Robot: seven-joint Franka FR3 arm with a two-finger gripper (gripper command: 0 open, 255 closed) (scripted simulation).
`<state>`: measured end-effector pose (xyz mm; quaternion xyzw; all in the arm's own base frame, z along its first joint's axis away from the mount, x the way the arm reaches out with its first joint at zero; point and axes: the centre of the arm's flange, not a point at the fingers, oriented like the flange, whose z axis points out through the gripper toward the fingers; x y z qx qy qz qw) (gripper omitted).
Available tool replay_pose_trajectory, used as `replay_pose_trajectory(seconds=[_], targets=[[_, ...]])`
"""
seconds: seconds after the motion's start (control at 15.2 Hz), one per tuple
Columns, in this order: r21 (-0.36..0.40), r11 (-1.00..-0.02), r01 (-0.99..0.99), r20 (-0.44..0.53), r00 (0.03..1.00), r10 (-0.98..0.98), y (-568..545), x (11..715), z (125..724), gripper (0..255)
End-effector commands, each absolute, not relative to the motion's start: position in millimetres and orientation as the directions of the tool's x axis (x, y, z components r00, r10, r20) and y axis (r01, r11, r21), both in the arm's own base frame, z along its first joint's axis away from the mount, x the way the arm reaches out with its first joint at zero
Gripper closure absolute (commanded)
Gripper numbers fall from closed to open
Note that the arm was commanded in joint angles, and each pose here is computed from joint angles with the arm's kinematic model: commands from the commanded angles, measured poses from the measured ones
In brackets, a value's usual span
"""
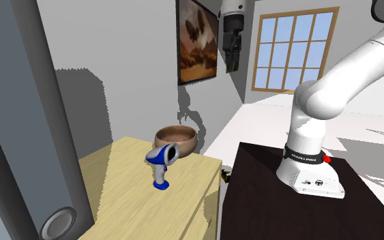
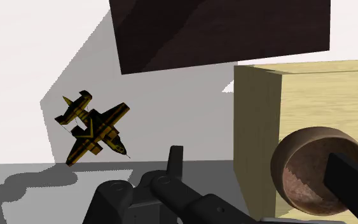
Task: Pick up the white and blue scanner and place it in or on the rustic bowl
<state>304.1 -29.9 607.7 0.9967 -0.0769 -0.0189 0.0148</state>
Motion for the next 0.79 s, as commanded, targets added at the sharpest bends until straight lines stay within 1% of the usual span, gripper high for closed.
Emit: replay_pose_trajectory(seconds=[0.0, 0.73], targets=[[0.033, -0.988, -0.153, -0.035, 0.987, -0.154, -30, 304, 608, 0], [0.001, -0.987, -0.164, -0.083, 0.983, -0.163, 82, 351, 533, 0]])
